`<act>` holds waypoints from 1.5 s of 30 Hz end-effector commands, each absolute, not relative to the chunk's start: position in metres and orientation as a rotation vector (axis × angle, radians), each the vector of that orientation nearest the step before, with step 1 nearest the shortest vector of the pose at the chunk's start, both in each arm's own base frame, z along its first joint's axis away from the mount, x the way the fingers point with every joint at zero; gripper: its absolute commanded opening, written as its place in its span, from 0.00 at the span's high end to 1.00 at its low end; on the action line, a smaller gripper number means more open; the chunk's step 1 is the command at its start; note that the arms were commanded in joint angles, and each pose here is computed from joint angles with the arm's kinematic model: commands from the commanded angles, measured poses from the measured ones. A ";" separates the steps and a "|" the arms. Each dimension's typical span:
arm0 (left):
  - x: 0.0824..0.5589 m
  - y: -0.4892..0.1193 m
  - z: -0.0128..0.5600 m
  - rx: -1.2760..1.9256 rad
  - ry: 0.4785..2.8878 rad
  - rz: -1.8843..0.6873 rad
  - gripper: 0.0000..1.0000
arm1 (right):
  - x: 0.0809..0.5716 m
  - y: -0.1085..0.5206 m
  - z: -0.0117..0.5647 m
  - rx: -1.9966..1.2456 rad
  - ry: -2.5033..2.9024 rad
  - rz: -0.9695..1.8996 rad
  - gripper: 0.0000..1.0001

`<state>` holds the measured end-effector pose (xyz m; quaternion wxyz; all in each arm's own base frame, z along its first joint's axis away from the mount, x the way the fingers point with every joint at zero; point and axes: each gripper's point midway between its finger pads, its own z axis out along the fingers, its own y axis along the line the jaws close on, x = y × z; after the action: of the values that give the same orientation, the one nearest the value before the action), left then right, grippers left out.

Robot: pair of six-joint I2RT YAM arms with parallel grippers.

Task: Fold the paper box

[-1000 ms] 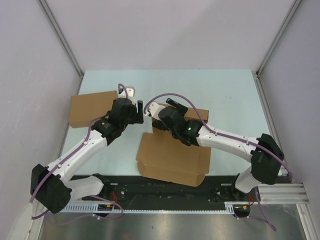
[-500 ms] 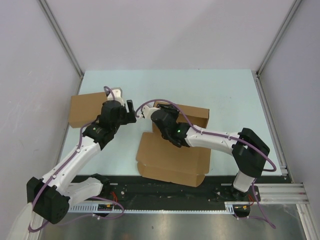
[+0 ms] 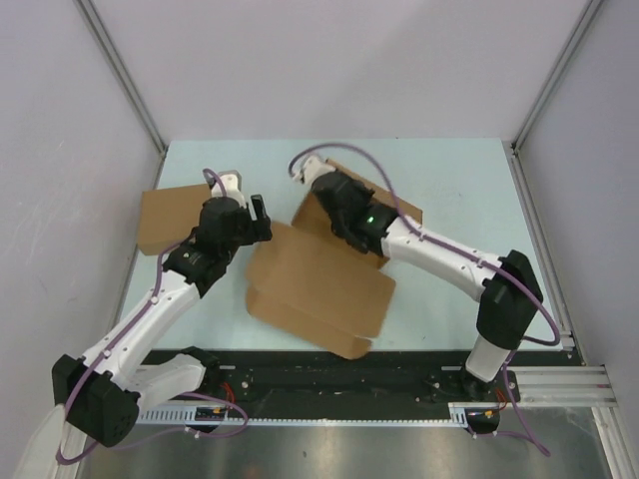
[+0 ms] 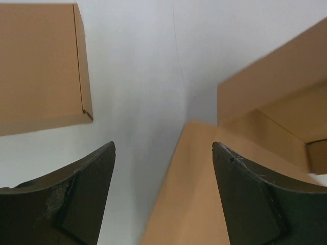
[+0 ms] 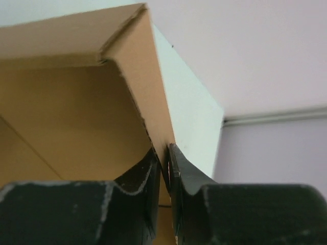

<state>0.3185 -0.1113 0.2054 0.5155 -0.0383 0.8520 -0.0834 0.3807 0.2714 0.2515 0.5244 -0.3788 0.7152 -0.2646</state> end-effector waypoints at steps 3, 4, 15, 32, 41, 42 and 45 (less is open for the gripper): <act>0.335 -0.099 0.310 -0.236 1.782 -0.259 0.19 | 0.409 0.225 0.280 -0.537 1.998 -0.314 0.87; 0.335 -0.096 0.320 -0.248 1.759 -0.258 0.19 | 0.413 0.219 0.281 -0.449 2.031 -0.253 0.87; 0.308 -0.074 0.401 -0.324 1.504 -0.332 0.17 | 0.417 0.122 0.225 0.211 2.285 0.493 0.86; 0.293 -0.090 0.326 -0.324 1.618 -0.440 0.20 | 0.348 0.133 0.133 0.876 2.278 0.901 0.69; 0.288 -0.080 0.326 -0.312 1.614 -0.383 0.19 | 0.325 0.118 0.133 0.713 2.330 0.624 0.13; 0.288 -0.080 0.327 -0.310 1.607 -0.384 0.18 | 0.325 0.113 0.139 0.682 2.313 0.583 0.12; 0.287 -0.082 0.325 -0.300 1.611 -0.395 0.18 | 0.327 0.089 0.158 0.557 2.272 0.402 0.11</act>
<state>0.2901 -0.0833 0.3147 0.6541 -0.1356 0.7249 -0.1683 0.3175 0.1225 0.1202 0.2840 0.2684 0.8885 0.2407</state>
